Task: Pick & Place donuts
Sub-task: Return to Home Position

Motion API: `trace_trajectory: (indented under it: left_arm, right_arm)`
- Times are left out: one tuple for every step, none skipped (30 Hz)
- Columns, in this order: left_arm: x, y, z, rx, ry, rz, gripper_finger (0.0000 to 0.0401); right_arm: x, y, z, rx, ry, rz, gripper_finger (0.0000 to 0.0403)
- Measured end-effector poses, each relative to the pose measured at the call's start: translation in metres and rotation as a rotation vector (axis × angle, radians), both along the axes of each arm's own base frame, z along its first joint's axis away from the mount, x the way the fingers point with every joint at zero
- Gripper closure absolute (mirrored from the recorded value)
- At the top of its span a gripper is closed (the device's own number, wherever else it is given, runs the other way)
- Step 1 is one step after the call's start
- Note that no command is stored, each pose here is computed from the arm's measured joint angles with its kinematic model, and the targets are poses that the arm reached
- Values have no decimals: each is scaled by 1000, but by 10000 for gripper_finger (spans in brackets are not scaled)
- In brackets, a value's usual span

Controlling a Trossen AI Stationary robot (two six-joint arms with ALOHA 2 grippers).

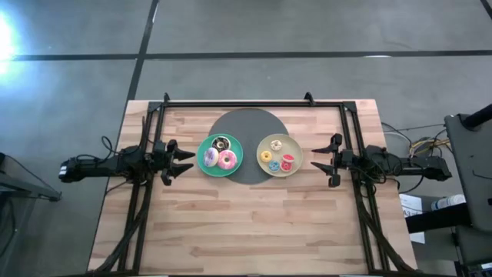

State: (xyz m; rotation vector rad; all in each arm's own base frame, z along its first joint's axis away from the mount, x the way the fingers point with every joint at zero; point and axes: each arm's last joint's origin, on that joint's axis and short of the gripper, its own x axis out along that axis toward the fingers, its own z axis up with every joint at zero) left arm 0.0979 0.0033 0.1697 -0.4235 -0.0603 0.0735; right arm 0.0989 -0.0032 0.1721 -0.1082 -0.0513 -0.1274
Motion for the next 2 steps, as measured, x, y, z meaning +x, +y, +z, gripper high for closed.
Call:
trace_trajectory:
  left_arm:
    - [0,0,0,0,0,0,178]
    - [0,0,0,0,0,0,178]
  right_arm:
    - [0,0,0,0,0,0,202]
    - [0,0,0,0,0,0,202]
